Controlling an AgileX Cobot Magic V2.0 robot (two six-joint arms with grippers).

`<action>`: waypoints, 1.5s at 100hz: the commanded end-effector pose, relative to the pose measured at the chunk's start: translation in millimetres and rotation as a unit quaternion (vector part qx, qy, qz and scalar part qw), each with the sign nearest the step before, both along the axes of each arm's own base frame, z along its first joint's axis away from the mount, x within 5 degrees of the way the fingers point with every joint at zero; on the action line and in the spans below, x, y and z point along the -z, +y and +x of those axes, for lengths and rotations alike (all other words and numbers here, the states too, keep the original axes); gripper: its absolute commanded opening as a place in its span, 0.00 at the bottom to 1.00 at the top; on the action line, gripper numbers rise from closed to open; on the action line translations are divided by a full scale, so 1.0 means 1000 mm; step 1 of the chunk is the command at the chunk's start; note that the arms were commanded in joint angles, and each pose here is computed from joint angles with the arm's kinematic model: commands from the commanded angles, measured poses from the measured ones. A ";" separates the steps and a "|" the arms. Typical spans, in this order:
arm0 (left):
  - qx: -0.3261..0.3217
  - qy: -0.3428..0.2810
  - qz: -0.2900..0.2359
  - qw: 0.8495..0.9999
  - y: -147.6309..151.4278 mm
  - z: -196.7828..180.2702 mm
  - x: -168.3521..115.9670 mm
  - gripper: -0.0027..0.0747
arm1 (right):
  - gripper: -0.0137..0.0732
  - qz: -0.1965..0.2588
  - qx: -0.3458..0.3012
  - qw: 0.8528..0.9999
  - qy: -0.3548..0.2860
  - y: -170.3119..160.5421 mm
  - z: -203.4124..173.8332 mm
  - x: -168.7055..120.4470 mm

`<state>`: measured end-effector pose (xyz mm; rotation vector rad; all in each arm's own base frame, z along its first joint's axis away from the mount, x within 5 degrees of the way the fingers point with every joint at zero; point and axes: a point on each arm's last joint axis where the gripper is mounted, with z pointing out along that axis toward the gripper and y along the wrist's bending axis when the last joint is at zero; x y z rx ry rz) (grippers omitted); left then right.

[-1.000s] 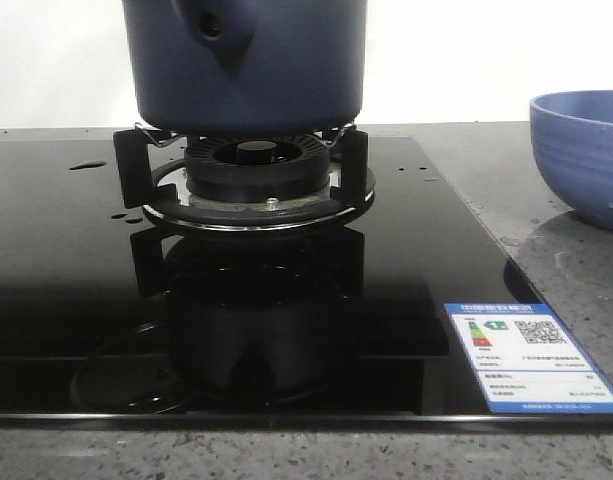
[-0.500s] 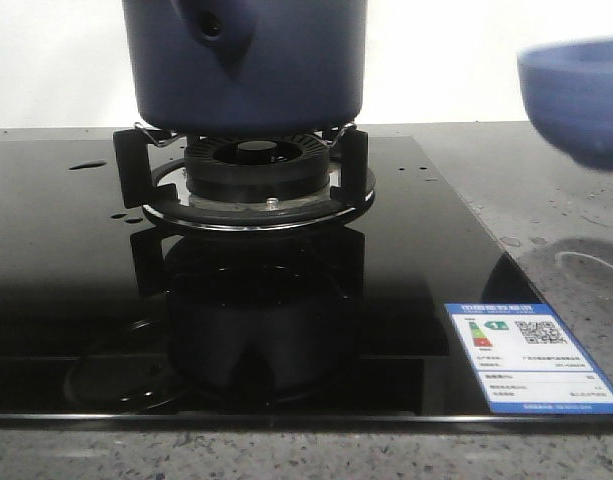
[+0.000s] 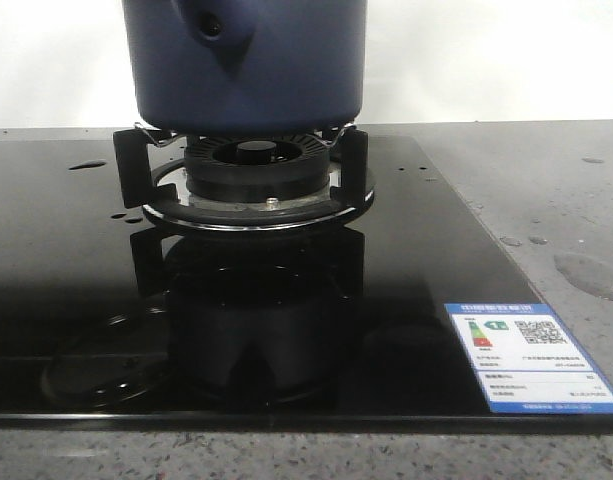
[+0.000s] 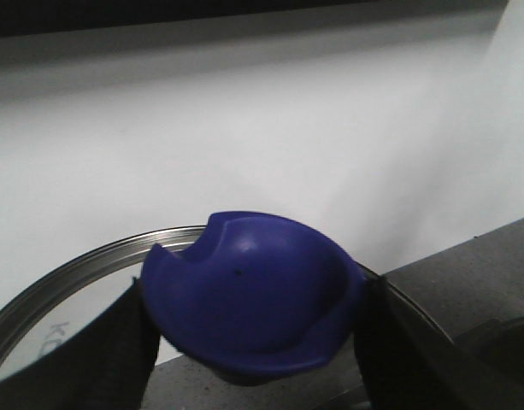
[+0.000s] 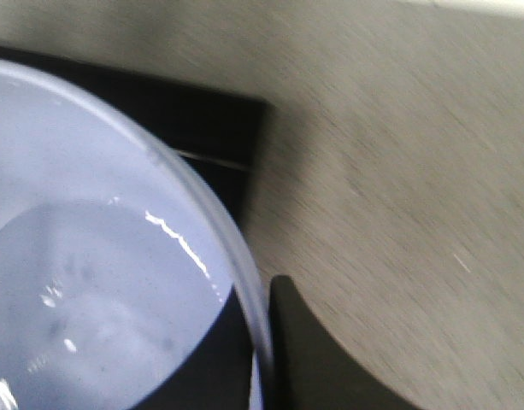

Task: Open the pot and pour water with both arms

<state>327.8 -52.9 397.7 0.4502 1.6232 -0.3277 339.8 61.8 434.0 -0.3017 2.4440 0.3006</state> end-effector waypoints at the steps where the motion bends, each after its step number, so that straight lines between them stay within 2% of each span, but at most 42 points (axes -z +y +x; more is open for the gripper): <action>1: -0.020 -0.040 -0.044 0.998 0.010 -0.012 -0.031 0.47 | 0.08 0.033 -0.031 0.996 -0.074 0.020 -0.003 -0.035; 18: -0.036 -0.041 -0.058 0.997 0.022 -0.011 -0.032 0.47 | 0.08 0.064 -0.074 0.989 -0.112 0.057 0.016 -0.043; 38: -0.025 -0.041 -0.058 0.997 0.024 -0.012 -0.032 0.47 | 0.08 0.095 -0.087 0.978 -0.166 0.088 0.034 -0.039; 58: -0.025 -0.041 -0.058 0.997 0.024 -0.012 -0.032 0.47 | 0.11 0.098 -0.100 0.958 -0.249 0.107 0.039 -0.040; 70: -0.024 -0.041 -0.058 0.997 0.023 -0.012 -0.032 0.47 | 0.11 0.092 -0.100 0.949 -0.285 0.112 0.039 -0.031; 88: -0.021 -0.041 -0.058 0.997 0.023 -0.012 -0.032 0.47 | 0.11 0.080 -0.096 0.922 -0.365 0.118 0.022 -0.020; 121: -0.018 -0.041 -0.059 0.997 0.022 -0.012 -0.032 0.47 | 0.10 0.092 -0.020 0.866 -0.491 0.108 -0.008 0.023; 122: -0.018 -0.041 -0.059 0.997 0.022 -0.012 -0.032 0.47 | 0.10 0.093 -0.016 0.861 -0.500 0.107 -0.009 0.024; 140: -0.008 -0.041 -0.059 0.997 0.021 -0.013 -0.032 0.47 | 0.10 0.094 0.008 0.839 -0.535 0.103 -0.018 0.041; 150: -0.001 -0.041 -0.059 0.997 0.020 -0.014 -0.032 0.47 | 0.10 0.095 0.014 0.834 -0.543 0.102 -0.019 0.044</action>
